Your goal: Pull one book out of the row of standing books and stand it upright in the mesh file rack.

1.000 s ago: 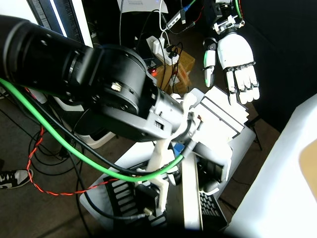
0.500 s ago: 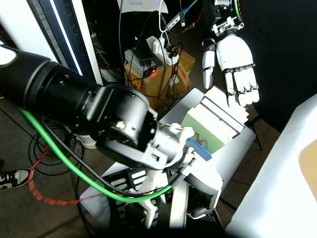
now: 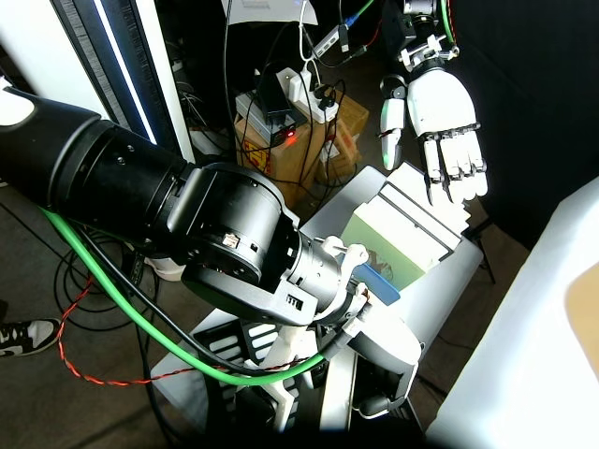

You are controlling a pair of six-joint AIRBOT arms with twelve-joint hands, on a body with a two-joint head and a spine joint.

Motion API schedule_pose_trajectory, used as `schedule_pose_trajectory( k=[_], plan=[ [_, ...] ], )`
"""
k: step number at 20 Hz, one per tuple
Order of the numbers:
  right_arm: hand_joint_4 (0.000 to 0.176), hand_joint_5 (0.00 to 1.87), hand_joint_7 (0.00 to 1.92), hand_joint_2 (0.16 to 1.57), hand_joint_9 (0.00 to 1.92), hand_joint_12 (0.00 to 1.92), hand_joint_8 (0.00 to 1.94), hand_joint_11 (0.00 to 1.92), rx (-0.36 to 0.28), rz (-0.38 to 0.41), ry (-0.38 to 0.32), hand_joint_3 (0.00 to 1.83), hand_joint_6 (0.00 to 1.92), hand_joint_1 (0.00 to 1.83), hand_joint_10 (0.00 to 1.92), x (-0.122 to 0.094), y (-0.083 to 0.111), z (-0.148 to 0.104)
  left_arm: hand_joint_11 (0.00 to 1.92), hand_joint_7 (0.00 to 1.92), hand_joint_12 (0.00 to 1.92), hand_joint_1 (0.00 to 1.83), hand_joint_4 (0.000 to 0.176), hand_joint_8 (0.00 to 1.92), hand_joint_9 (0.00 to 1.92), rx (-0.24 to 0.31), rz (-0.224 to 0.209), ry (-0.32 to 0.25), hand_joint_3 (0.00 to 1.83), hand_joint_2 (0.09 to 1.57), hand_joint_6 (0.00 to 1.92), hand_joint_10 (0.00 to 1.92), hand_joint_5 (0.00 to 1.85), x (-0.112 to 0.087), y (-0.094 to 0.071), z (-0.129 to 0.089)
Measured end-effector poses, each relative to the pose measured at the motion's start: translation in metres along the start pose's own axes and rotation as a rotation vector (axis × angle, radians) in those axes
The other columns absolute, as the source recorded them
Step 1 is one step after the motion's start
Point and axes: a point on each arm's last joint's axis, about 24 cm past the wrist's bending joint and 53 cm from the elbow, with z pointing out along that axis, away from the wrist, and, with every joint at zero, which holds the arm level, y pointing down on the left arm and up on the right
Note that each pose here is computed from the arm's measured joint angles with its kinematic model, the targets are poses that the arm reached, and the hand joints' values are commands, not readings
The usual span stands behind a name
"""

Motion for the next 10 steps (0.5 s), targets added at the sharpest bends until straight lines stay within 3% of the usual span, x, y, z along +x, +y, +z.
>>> schedule_pose_trajectory(
  k=[1, 2, 3, 5, 7, 8, 9, 10],
  plan=[
    [0.000, 0.76, 0.93, 1.19, 0.98, 1.70, 1.30, 0.84, 0.000, 0.000, 0.002, 0.00, 1.19, 1.22, 1.33, 0.0006, 0.0000, 0.0000, 0.00, 0.00, 0.00, 0.00, 0.066, 0.00, 0.00, 0.001, -0.002, 0.000, 0.00, 1.44, 0.00, 0.00, 0.00, 0.0010, -0.0007, 0.0008],
    [0.000, 0.15, 0.19, 1.17, 0.20, 1.10, 0.48, 0.17, 0.002, 0.001, 0.002, 0.00, 0.50, 1.08, 0.69, 0.0006, -0.0010, 0.0000, 0.00, 0.00, 0.00, 0.00, 0.074, 0.00, 0.00, 0.002, -0.003, 0.001, 0.00, 1.44, 0.00, 0.00, 0.00, 0.0015, -0.0010, 0.0009],
    [0.000, 0.03, 0.04, 1.12, 0.04, 0.74, 0.17, 0.03, 0.002, 0.000, 0.000, 0.00, 0.20, 1.04, 0.36, 0.0002, -0.0012, 0.0000, 0.00, 0.00, 0.00, 0.00, 0.080, 0.00, 0.00, 0.005, -0.002, 0.002, 0.00, 1.44, 0.00, 0.00, 0.00, 0.0018, -0.0018, 0.0010],
    [0.000, 0.00, 0.00, 1.11, 0.00, 0.02, 0.00, 0.00, 0.009, -0.001, 0.003, 0.00, 0.00, 0.97, 0.01, 0.0016, -0.0048, -0.0003, 0.00, 0.00, 0.00, 0.00, 0.073, 0.00, 0.00, 0.003, -0.004, 0.000, 0.00, 1.44, 0.00, 0.00, 0.00, 0.0012, -0.0012, 0.0009],
    [0.000, 0.00, 0.00, 1.02, 0.00, 0.00, 0.00, 0.00, 0.012, -0.001, -0.003, 0.00, 0.00, 0.98, 0.00, 0.0003, -0.0056, -0.0003, 0.00, 0.00, 0.00, 0.00, 0.072, 0.00, 0.00, 0.003, -0.005, 0.001, 0.00, 1.44, 0.00, 0.00, 0.00, 0.0018, -0.0015, 0.0012],
    [0.013, 0.00, 0.00, 1.00, 0.00, 0.00, 0.00, 0.00, 0.012, -0.002, -0.007, 0.00, 0.00, 0.91, 0.00, -0.0009, -0.0051, 0.0001, 0.00, 0.00, 0.00, 0.00, 0.075, 0.00, 0.00, 0.004, -0.004, 0.000, 0.00, 1.44, 0.00, 0.00, 0.00, 0.0019, -0.0016, 0.0010],
    [0.007, 0.00, 0.00, 0.98, 0.00, 0.00, 0.00, 0.00, 0.012, -0.002, -0.007, 0.00, 0.00, 0.92, 0.00, -0.0009, -0.0048, 0.0002, 0.00, 0.00, 0.00, 0.00, 0.087, 0.00, 0.00, 0.003, -0.005, 0.002, 0.00, 1.43, 0.00, 0.00, 0.00, 0.0025, -0.0011, 0.0007],
    [0.000, 0.00, 0.00, 0.94, 0.00, 0.00, 0.00, 0.00, 0.011, -0.002, -0.005, 0.00, 0.00, 0.93, 0.00, -0.0001, -0.0046, 0.0003, 0.00, 0.00, 0.00, 0.00, 0.087, 0.00, 0.00, 0.001, -0.005, 0.002, 0.00, 1.44, 0.00, 0.00, 0.00, 0.0025, -0.0002, 0.0006]
  ],
)
